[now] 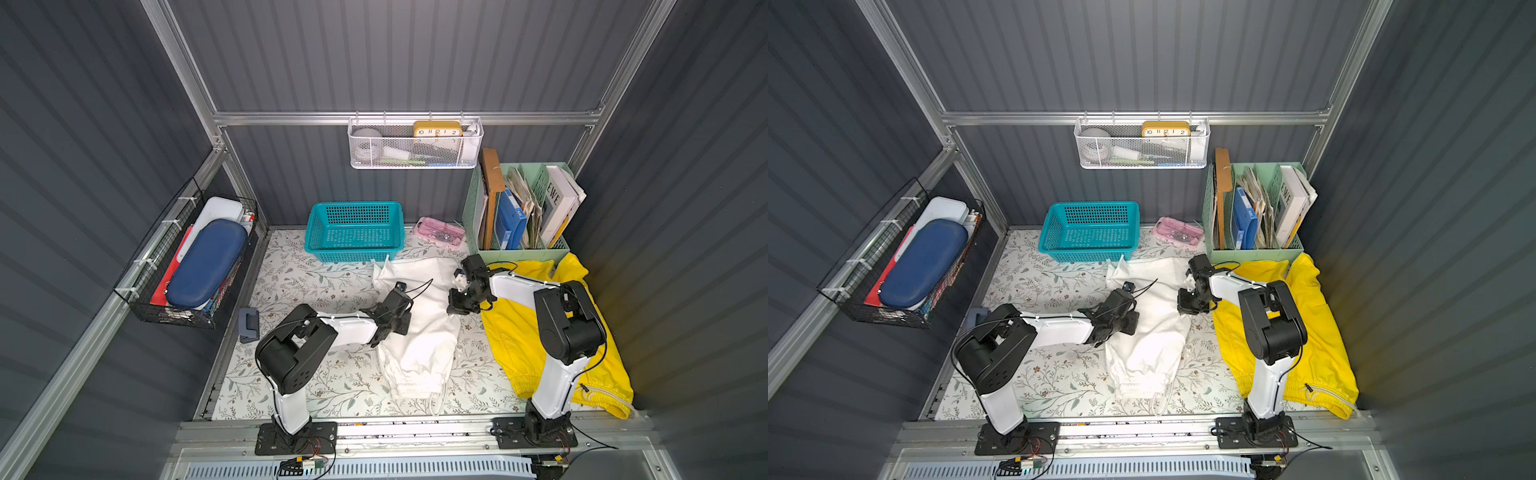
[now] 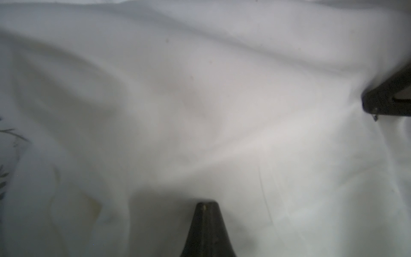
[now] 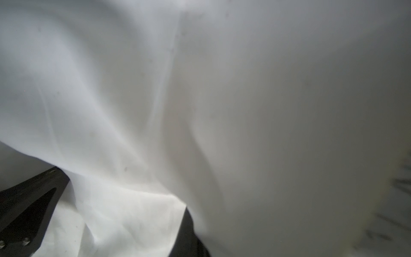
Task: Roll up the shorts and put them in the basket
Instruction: Adjust the shorts at the center of the board.
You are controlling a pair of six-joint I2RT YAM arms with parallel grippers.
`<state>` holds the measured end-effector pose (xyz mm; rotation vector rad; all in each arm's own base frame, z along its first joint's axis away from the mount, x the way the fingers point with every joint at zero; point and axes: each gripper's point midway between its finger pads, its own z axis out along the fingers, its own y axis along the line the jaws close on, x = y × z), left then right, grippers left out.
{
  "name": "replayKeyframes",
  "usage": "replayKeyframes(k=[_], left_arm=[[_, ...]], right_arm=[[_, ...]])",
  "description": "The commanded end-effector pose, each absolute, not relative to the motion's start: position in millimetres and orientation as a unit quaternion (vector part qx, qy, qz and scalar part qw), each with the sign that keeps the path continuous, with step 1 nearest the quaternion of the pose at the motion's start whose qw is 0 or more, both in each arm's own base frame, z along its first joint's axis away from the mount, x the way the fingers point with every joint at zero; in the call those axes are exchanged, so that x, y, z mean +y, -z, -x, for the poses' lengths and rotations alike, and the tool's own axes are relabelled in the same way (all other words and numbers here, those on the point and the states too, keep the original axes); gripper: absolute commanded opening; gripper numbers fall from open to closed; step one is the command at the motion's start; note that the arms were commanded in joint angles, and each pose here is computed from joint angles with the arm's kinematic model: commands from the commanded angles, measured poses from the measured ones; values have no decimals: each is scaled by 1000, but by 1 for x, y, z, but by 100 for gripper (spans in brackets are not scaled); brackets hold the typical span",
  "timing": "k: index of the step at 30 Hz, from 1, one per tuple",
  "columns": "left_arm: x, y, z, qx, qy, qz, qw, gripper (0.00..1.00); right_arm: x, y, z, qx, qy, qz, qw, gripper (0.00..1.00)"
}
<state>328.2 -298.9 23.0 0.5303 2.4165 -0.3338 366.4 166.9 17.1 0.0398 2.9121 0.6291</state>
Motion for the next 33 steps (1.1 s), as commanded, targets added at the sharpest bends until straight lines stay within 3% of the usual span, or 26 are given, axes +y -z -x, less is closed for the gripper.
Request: replayKeyframes(k=[1,10,16,24,27,29,30,31,33], left_arm=[[-288,2,-330,930,113,-210,279,0],[-288,-6,-360,918,135,-198,315,0],[-316,-52,-382,881,179,-226,376,0],[-339,-137,-378,816,258,-256,450,2],[-341,-153,-365,804,285,-267,449,16],[-338,-158,-355,800,296,-273,445,50],[-338,-160,-348,797,303,-278,441,63],[-336,-160,-342,797,308,-281,437,70],[-332,-158,-329,800,317,-284,422,75]], right_arm=[[171,-21,-390,970,-222,-15,98,0],[172,-24,-437,966,-235,-19,107,0],[180,-50,-444,955,-265,-12,134,0],[175,-112,-424,935,-282,4,216,48],[171,-121,-406,933,-285,3,218,63],[169,-122,-390,933,-288,1,214,70],[168,-121,-381,934,-289,-2,209,72],[168,-119,-372,935,-292,-3,203,74],[169,-114,-352,937,-293,-4,190,78]])
